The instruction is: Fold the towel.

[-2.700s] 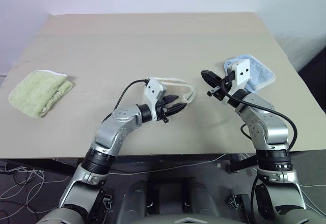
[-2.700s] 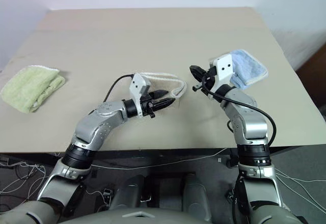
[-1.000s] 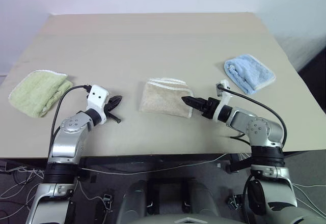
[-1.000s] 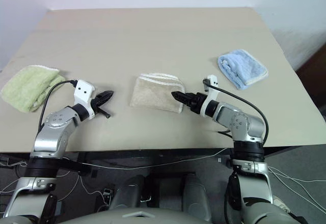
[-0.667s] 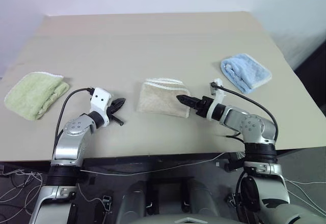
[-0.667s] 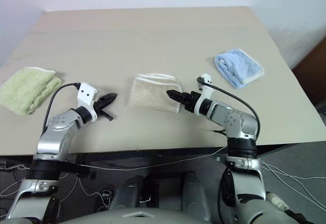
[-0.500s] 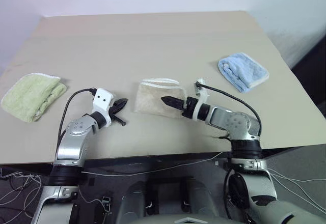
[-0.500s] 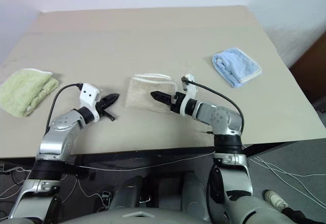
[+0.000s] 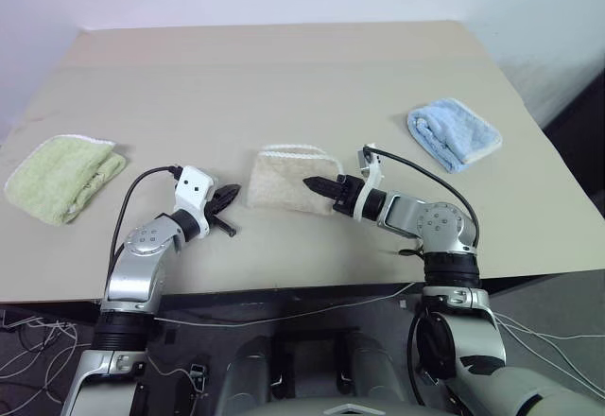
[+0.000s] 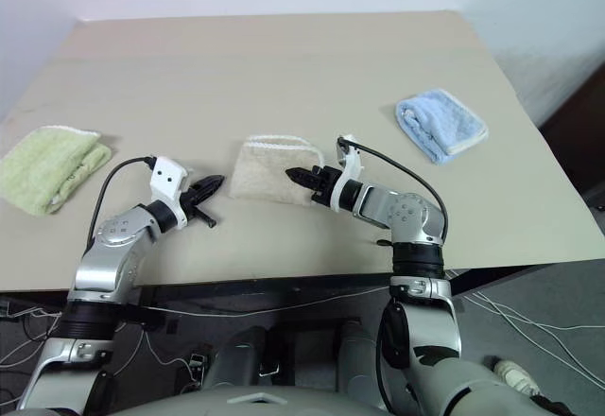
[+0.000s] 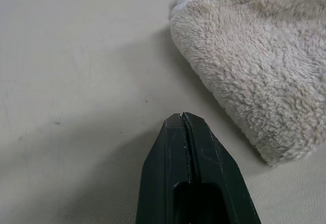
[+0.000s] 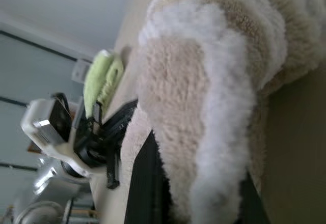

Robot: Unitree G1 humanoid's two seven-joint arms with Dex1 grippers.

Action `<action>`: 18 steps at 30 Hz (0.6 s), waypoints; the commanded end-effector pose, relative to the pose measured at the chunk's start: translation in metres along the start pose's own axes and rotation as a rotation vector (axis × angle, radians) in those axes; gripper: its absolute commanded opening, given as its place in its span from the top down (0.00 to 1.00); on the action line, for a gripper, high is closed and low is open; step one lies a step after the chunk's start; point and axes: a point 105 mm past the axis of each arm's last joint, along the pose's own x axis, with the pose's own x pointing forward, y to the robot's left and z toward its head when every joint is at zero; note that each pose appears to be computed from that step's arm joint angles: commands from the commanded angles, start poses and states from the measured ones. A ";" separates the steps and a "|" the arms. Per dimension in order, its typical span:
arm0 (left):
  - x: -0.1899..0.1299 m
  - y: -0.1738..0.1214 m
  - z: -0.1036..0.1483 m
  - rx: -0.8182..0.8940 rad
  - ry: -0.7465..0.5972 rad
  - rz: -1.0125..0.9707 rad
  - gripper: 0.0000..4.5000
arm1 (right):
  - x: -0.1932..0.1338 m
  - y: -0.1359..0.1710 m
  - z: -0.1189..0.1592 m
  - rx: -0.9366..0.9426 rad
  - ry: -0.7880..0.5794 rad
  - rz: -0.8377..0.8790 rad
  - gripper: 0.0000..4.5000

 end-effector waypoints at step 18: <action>0.023 -0.037 0.016 0.028 -0.049 -0.160 1.00 | -0.175 -0.087 0.182 0.044 -0.814 -0.647 1.00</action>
